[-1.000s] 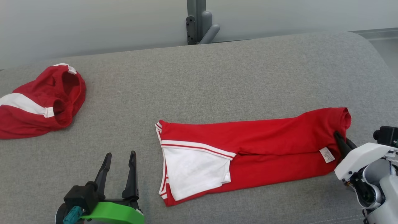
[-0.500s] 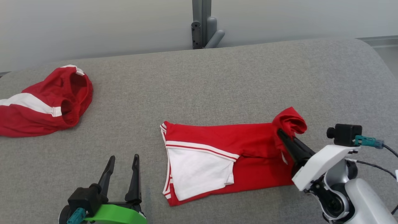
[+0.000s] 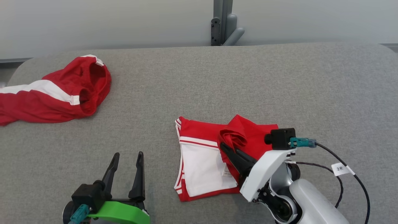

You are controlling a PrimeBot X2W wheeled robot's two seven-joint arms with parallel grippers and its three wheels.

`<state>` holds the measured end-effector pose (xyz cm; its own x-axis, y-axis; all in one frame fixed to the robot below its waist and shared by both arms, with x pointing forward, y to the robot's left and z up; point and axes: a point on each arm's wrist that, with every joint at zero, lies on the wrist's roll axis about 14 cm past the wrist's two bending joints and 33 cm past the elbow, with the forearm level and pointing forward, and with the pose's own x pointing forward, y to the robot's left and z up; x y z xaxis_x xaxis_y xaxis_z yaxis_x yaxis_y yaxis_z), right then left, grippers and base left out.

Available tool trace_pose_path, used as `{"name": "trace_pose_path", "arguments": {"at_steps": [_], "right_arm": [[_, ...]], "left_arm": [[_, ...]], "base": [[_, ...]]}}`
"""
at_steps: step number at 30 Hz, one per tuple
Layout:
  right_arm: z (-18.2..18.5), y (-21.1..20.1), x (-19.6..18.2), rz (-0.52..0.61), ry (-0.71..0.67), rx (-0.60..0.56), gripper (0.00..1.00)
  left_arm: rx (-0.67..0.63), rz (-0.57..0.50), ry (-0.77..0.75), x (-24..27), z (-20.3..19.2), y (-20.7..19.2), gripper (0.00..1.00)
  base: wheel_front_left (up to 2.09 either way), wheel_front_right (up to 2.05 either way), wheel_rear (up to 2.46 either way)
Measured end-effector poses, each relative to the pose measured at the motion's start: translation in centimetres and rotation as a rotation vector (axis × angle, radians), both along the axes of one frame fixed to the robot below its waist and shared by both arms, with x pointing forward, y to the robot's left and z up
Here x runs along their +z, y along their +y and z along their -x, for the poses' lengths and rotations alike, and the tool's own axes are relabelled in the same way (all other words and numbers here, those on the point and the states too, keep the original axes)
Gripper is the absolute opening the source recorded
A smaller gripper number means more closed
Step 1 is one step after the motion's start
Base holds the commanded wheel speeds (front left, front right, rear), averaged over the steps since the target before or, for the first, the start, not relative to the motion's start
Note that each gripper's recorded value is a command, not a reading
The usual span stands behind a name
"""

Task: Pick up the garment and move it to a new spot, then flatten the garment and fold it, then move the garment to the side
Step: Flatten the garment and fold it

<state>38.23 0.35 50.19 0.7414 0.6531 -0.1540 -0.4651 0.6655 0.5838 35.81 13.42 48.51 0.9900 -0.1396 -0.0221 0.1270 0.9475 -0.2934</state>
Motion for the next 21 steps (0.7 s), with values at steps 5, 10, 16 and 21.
{"name": "trace_pose_path", "arguments": {"at_steps": [5,10,16,21], "right_arm": [[-0.7,1.9,-1.2,0.021,0.013,0.031,0.00],[-1.1,3.6,-2.5,0.048,0.036,0.072,0.00],[-1.3,4.9,-3.7,0.065,0.055,0.106,0.00],[-0.8,6.4,-4.3,0.062,0.074,0.148,0.00]], "left_arm": [[0.018,0.004,0.004,-0.1,0.0,0.5,1.00],[0.041,0.009,0.014,-0.4,0.2,1.1,1.00],[0.059,0.015,0.020,-0.6,0.3,1.5,1.00],[0.067,0.015,0.020,-0.7,0.3,1.7,1.00]], "base": [[0.00,0.00,0.00],[0.00,0.00,0.00],[0.00,0.00,0.00],[0.00,0.00,0.00]]}}
